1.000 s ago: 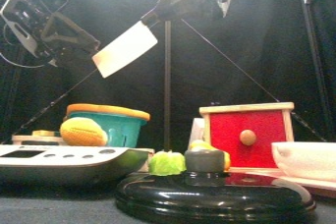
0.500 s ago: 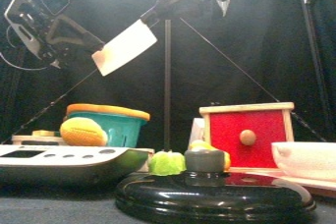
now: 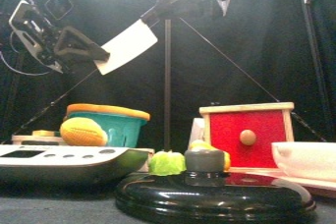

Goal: Grab cleaver with other hand

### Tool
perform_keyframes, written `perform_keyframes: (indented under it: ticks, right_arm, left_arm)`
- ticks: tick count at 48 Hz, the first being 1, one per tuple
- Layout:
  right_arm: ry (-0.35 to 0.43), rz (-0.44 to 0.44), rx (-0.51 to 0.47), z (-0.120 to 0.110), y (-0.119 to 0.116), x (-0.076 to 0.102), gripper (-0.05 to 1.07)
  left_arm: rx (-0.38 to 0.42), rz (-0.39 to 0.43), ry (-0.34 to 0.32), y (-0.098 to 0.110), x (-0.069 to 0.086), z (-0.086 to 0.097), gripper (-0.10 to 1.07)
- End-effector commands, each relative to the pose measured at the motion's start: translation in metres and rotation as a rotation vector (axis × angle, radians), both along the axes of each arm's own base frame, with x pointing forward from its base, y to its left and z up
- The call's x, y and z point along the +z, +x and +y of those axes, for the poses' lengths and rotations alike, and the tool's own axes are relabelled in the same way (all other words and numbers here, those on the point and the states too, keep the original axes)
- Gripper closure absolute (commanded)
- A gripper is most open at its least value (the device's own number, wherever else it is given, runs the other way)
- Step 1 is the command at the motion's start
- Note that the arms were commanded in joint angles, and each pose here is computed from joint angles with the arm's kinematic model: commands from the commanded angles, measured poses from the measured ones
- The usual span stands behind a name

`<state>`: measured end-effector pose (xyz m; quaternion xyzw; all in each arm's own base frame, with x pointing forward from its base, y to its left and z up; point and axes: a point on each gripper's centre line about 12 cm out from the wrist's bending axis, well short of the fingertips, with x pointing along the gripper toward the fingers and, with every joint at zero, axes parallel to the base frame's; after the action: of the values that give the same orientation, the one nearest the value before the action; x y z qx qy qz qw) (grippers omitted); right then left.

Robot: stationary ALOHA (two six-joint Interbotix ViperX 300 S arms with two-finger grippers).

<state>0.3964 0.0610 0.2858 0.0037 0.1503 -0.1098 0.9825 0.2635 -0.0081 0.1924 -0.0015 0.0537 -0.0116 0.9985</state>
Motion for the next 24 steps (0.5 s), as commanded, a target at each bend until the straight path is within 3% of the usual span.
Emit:
perform_keyframes:
  ticks: [1,8,24]
  right_arm:
    - [0.007,-0.035,0.005,0.0008,-0.0002,0.0139,0.54]
    - [0.011,-0.032,0.004,0.0008,-0.0004,0.0130,0.54]
    - [0.029,-0.015,-0.008,-0.0005,-0.0021,0.0081,0.54]
  left_arm:
    - [0.006,-0.040,-0.005,0.0045,0.0094,0.0012,0.59]
    - [0.007,-0.052,-0.008,0.0035,0.0127,0.0014,0.70]
    - [0.003,-0.070,-0.008,0.0011,0.0174,0.0005,0.70]
